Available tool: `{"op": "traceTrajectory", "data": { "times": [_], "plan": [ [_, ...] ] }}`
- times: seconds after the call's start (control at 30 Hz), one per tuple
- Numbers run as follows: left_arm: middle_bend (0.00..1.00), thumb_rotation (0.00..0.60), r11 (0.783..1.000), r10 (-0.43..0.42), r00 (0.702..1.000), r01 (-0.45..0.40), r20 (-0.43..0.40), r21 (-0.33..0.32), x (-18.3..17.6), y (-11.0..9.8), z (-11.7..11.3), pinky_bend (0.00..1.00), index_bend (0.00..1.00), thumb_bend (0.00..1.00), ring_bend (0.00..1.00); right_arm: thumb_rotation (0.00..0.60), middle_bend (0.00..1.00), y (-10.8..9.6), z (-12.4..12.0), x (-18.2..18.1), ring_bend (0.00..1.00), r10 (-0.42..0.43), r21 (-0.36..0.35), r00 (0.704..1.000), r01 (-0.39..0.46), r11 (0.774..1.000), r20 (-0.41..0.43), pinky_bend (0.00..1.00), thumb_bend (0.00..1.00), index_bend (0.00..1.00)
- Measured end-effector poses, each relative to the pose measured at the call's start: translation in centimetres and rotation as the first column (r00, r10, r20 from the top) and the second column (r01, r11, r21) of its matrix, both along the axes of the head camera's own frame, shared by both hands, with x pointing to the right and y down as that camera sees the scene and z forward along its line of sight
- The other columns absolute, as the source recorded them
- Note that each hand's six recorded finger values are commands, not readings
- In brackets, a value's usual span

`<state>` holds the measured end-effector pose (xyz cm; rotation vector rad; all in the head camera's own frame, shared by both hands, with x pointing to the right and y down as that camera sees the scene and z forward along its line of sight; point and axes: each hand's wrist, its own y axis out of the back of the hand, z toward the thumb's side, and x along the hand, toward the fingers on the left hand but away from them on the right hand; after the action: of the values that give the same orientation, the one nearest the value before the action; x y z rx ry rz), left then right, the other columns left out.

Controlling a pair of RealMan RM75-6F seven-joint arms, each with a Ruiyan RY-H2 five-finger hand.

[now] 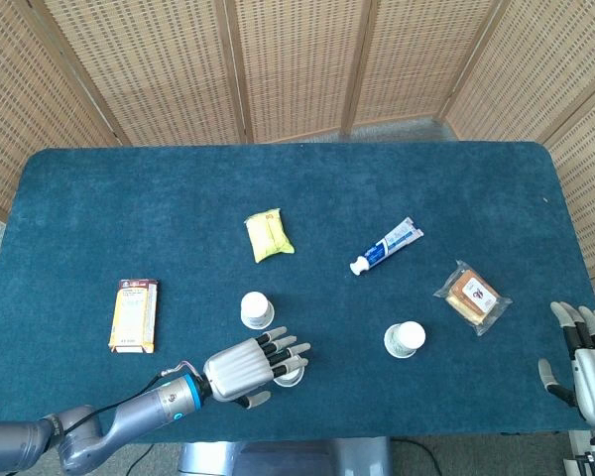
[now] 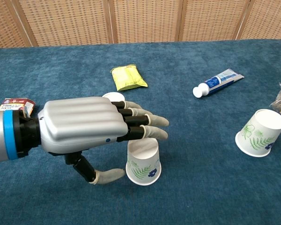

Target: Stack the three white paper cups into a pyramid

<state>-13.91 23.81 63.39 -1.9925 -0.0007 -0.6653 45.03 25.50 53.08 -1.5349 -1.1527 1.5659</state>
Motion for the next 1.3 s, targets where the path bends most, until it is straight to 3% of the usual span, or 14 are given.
{"op": "traceTrajectory", "data": {
  "times": [0.2, 0.3, 0.5, 0.67, 1.03, 1.3],
  "plan": [
    [0.0, 0.564, 1.0, -0.01, 1.0, 0.01, -0.007, -0.016, 1.0, 0.2, 0.6, 0.23, 0.17, 0.49, 0.0, 0.6, 0.0, 0.1, -0.1, 0.3, 0.0, 0.012, 0.005, 1.0, -0.012, 1.0, 0.0, 0.0, 0.45, 0.0],
    [0.0, 0.595, 0.999, -0.024, 1.0, 0.024, -0.006, -0.032, 1.1, 0.1, 0.9, 0.27, 0.23, 0.49, 0.0, 0.6, 0.0, 0.3, 0.0, 0.6, 0.0, 0.02, 0.003, 1.0, -0.02, 1.0, -0.005, 0.0, 0.45, 0.0],
    [0.0, 0.6, 0.998, -0.039, 0.999, 0.038, -0.011, -0.053, 1.6, 0.1, 1.3, 0.4, 0.33, 0.49, 0.0, 0.6, 0.0, 0.4, -0.2, 0.9, 0.0, 0.031, 0.008, 0.999, -0.031, 0.999, -0.01, 0.0, 0.45, 0.0],
    [0.03, 0.6, 0.996, -0.077, 0.997, 0.075, -0.029, -0.043, 1.7, -0.4, 1.6, 0.53, 0.44, 0.49, 0.1, 0.6, 0.0, 0.5, -0.1, 1.1, 0.0, 0.039, 0.006, 0.999, -0.039, 0.999, -0.016, 0.0, 0.45, 0.0],
    [0.06, 0.6, 0.99, -0.139, 0.987, 0.137, -0.075, -0.035, 3.0, -2.0, 1.9, 0.54, 0.46, 0.49, 0.12, 0.6, 0.0, 0.4, -0.1, 1.0, 0.0, 0.039, 0.004, 0.999, -0.039, 0.999, -0.012, 0.0, 0.45, 0.0],
    [0.04, 0.6, 0.979, -0.202, 0.975, 0.2, -0.094, -0.027, 4.0, -4.9, 1.9, 0.54, 0.43, 0.49, 0.11, 0.6, 0.0, 0.7, -0.1, 1.1, 0.0, 0.042, 0.0, 0.999, -0.042, 0.999, -0.01, 0.0, 0.45, 0.0]
  ]
}}
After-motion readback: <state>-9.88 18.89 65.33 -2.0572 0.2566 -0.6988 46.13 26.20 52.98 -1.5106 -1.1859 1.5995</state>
